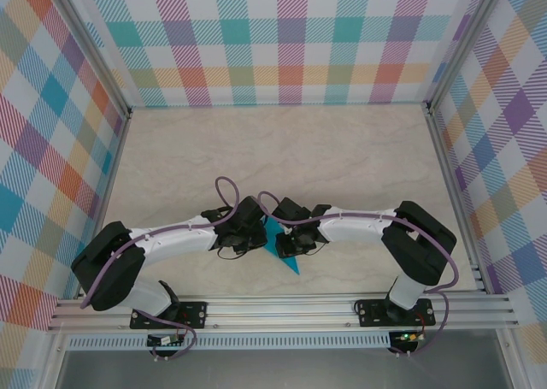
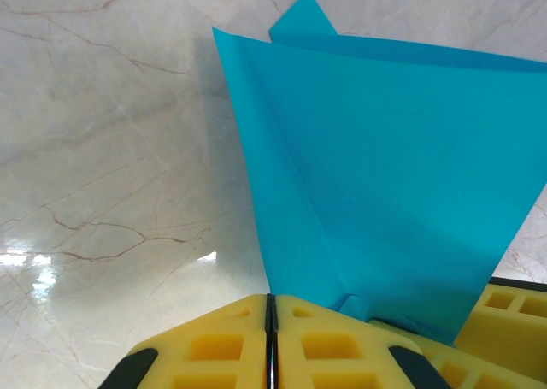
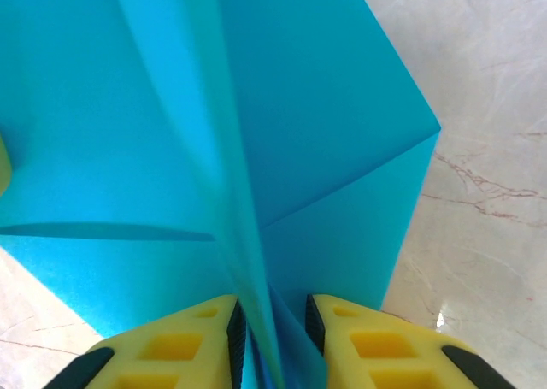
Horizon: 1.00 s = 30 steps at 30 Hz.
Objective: Fold a paper plane with a square sheet of paper (pick it up from the middle)
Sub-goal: Move a paper plane to the center of the table.
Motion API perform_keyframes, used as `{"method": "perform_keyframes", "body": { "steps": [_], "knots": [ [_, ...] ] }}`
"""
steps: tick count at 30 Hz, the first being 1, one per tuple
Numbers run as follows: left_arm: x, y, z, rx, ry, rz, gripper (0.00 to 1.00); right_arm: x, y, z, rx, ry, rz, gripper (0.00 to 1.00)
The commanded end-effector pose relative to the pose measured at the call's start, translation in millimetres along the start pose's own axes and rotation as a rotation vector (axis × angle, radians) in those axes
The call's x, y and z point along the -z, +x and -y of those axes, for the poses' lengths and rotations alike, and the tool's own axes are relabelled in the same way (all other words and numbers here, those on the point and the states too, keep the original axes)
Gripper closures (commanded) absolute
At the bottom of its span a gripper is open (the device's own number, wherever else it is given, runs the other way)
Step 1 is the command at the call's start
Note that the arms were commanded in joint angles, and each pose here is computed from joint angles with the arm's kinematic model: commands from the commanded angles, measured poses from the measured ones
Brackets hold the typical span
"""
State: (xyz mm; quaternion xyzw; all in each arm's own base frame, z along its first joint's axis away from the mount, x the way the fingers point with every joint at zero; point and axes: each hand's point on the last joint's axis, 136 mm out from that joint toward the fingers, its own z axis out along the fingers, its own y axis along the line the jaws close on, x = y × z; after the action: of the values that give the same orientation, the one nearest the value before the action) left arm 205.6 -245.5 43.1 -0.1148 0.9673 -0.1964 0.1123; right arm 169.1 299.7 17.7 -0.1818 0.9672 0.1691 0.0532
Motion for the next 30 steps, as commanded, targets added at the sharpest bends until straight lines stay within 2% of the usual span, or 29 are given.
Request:
{"method": "perform_keyframes", "body": {
  "steps": [1, 7, 12, 17, 25, 30],
  "knots": [
    [5.0, -4.3, -2.1, -0.007, -0.027, 0.012, 0.91, 8.3, 1.2, -6.1, 0.017, -0.010, 0.002, 0.75],
    [6.0, -4.5, 0.5, -0.008, 0.001, 0.021, 0.91, 10.4, 0.1, -5.5, 0.021, -0.004, 0.008, 0.81],
    [16.0, -7.2, 15.2, -0.012, 0.093, 0.044, 0.87, 17.0, -2.3, 0.1, 0.016, 0.039, 0.028, 0.87],
    [34.1, -14.7, 17.3, -0.013, 0.127, 0.101, 0.82, 34.2, -8.8, 12.3, -0.007, 0.111, 0.090, 0.90],
    [50.6, -22.1, -10.0, 0.002, 0.053, 0.185, 0.75, 74.2, -35.9, 65.8, -0.132, 0.389, 0.168, 0.90],
    [52.1, -22.5, -17.4, 0.009, 0.041, 0.193, 0.74, 72.1, -68.9, 78.0, -0.242, 0.329, 0.173, 0.89]
  ]
}}
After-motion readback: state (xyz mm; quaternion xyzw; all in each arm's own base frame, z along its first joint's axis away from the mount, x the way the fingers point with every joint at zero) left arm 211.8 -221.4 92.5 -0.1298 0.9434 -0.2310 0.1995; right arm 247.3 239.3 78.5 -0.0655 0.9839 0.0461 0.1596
